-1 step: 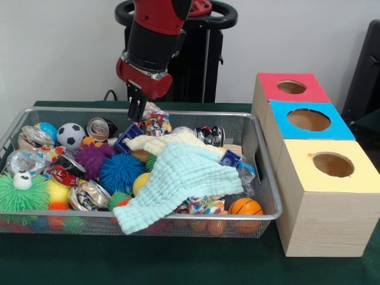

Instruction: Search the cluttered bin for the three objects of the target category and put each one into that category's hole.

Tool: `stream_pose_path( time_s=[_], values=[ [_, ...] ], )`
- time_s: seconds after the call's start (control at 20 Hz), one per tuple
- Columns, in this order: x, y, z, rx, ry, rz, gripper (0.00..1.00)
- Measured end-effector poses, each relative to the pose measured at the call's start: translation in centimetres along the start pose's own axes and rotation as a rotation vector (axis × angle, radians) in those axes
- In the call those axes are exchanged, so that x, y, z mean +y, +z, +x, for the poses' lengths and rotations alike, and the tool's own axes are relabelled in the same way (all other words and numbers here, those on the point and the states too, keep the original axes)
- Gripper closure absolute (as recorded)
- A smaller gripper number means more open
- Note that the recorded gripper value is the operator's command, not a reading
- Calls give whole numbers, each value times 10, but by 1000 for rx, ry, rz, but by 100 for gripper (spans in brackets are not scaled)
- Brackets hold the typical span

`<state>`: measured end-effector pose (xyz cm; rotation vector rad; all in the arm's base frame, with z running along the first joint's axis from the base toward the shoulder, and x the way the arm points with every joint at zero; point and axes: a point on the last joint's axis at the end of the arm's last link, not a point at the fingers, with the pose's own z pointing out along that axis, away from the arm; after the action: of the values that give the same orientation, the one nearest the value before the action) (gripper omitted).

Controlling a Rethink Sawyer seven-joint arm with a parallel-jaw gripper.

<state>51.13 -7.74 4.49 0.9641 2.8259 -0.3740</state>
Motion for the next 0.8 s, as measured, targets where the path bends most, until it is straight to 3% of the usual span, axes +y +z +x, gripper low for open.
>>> stream_pose_path(
  time_s=[0.45, 0.5, 0.8],
  values=[
    [27, 0, 13, -85, -47, -108, 100],
    [35, 1, 21, -108, -69, -130, 100],
    [53, 2, 43, -177, -146, -166, 100]
  ],
)
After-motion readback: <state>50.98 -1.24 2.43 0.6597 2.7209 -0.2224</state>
